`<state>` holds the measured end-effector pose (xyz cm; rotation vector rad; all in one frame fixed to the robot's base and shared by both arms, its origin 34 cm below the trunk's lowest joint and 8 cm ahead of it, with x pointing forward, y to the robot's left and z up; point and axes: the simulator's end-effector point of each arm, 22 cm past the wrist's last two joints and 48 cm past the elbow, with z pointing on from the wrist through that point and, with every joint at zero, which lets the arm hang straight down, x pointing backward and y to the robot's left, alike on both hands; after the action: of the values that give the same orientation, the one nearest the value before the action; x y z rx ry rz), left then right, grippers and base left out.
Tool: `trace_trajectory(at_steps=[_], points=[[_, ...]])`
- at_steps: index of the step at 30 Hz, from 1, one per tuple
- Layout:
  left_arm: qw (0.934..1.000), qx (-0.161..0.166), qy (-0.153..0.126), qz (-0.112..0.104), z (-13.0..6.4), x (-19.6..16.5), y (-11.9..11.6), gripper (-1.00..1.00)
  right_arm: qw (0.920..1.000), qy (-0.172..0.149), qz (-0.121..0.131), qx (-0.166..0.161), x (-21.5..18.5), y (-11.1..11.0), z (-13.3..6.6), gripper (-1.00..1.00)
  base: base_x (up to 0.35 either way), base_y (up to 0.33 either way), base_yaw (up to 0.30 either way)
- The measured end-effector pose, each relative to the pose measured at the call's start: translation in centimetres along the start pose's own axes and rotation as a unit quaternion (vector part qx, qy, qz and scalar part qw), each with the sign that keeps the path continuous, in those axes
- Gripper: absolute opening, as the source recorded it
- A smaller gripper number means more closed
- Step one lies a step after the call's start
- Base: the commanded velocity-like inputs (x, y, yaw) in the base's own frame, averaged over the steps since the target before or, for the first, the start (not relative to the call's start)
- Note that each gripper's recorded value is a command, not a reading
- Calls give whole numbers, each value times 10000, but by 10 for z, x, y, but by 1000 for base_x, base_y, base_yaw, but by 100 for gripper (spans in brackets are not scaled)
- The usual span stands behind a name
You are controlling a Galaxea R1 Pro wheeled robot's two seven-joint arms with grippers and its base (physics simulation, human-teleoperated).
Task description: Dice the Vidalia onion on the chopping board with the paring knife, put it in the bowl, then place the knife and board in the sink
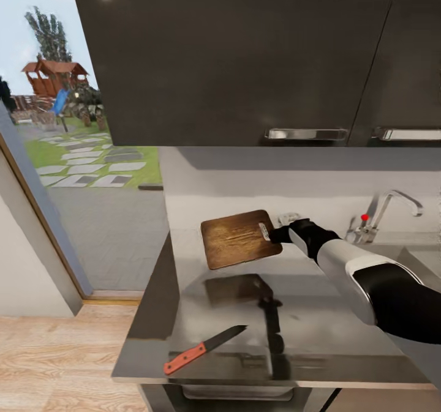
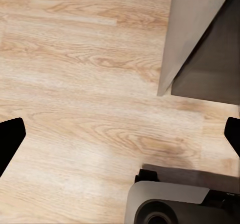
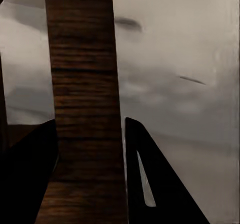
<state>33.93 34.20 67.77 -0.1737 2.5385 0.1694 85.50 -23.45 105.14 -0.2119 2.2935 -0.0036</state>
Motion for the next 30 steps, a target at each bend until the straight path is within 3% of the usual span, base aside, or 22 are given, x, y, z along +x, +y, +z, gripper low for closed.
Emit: trace_trajectory(at_steps=[10, 14, 17, 24, 30], points=[[10000, -5, -6, 1, 0, -1, 1, 100, 9980, 123, 360, 504, 16, -32, 1, -100, 0, -11, 0], [10000, -7, -3, 0, 0, 0, 1, 100, 9957, 129, 735, 555, 20, -48, 0, -100, 0, 0, 0], [10000, -8, -2, -2, 0, 0, 1, 100, 9944, 148, 864, 598, 25, -58, -1, -100, 0, 0, 0], [10000, -9, -2, -3, 0, 0, 1, 100, 9921, 322, 982, 706, 56, -76, 3, -100, 0, 0, 0], [10000, -9, 0, -4, 0, 0, 1, 100, 9916, 445, 940, 764, 74, -82, 5, -100, 0, 0, 0]])
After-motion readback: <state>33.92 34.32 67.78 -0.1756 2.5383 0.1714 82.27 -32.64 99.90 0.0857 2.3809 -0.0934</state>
